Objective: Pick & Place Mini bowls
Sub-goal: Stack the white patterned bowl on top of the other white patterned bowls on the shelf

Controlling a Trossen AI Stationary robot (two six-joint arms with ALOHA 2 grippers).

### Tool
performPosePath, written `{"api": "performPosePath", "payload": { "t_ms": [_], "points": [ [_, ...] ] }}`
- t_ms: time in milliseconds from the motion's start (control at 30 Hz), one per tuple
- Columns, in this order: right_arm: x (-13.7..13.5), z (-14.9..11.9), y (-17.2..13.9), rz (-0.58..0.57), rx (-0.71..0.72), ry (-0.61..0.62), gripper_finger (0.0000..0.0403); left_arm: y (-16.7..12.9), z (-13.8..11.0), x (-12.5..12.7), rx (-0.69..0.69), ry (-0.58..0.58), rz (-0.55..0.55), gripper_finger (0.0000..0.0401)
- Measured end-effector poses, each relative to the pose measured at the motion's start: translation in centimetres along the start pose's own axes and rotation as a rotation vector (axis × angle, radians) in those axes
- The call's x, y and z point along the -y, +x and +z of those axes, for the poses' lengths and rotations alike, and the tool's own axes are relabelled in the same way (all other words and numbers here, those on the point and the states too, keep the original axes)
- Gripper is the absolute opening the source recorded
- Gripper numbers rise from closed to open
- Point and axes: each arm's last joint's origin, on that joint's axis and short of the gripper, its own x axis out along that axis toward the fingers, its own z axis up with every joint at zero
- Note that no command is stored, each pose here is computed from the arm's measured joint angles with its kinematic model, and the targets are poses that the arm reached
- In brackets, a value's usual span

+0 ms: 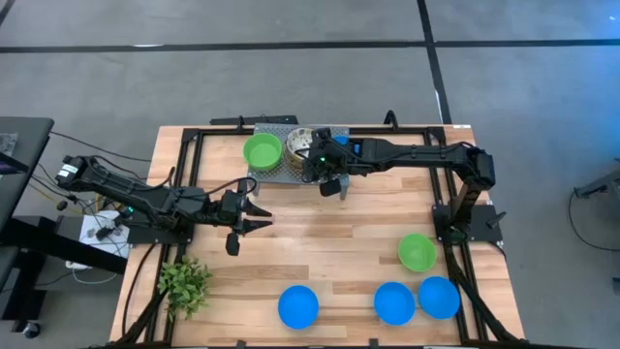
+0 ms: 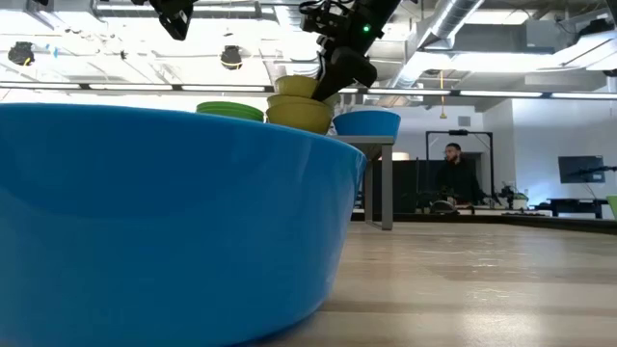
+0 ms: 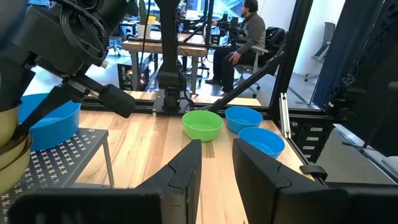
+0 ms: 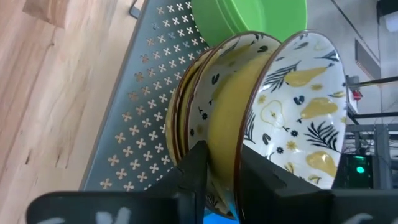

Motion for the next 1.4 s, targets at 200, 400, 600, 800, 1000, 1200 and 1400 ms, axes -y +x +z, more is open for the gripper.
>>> {"api": "performPosePath", "payload": {
  "t_ms": [200, 400, 600, 800, 1000, 1200, 1400],
  "points": [
    [0.0, 0.0, 0.0, -0.009, -0.008, 0.000, 0.0075, 0.0, 0.0, 0.0, 0.000, 0.000, 0.000, 0.0090],
    [0.0, 0.0, 0.0, -0.010, -0.008, 0.000, 0.0092, 0.0, 0.0, 0.0, 0.000, 0.000, 0.000, 0.0090],
    [0.0, 0.0, 0.0, -0.017, -0.009, -0.001, 0.0112, 0.0, 0.0, 0.0, 0.000, 0.000, 0.000, 0.0090],
    [0.2, -0.1, -0.1, -0.075, -0.055, -0.013, 0.0123, 0.0, 0.0, 0.0, 0.000, 0.000, 0.000, 0.0090],
    [-0.2, 0.2, -0.3, -0.085, -0.059, -0.055, 0.0124, 0.0, 0.0, 0.0, 0.000, 0.000, 0.000, 0.0090],
    [-0.7, 0.7, -0.6, -0.086, -0.051, -0.076, 0.0123, 0.0, 0.0, 0.0, 0.000, -0.001, 0.000, 0.0090],
    [-1.1, 1.0, -0.9, -0.138, -0.089, -0.107, 0.0123, 0.0, 0.0, 0.0, 0.000, -0.003, 0.000, 0.0090]
  ]
}}
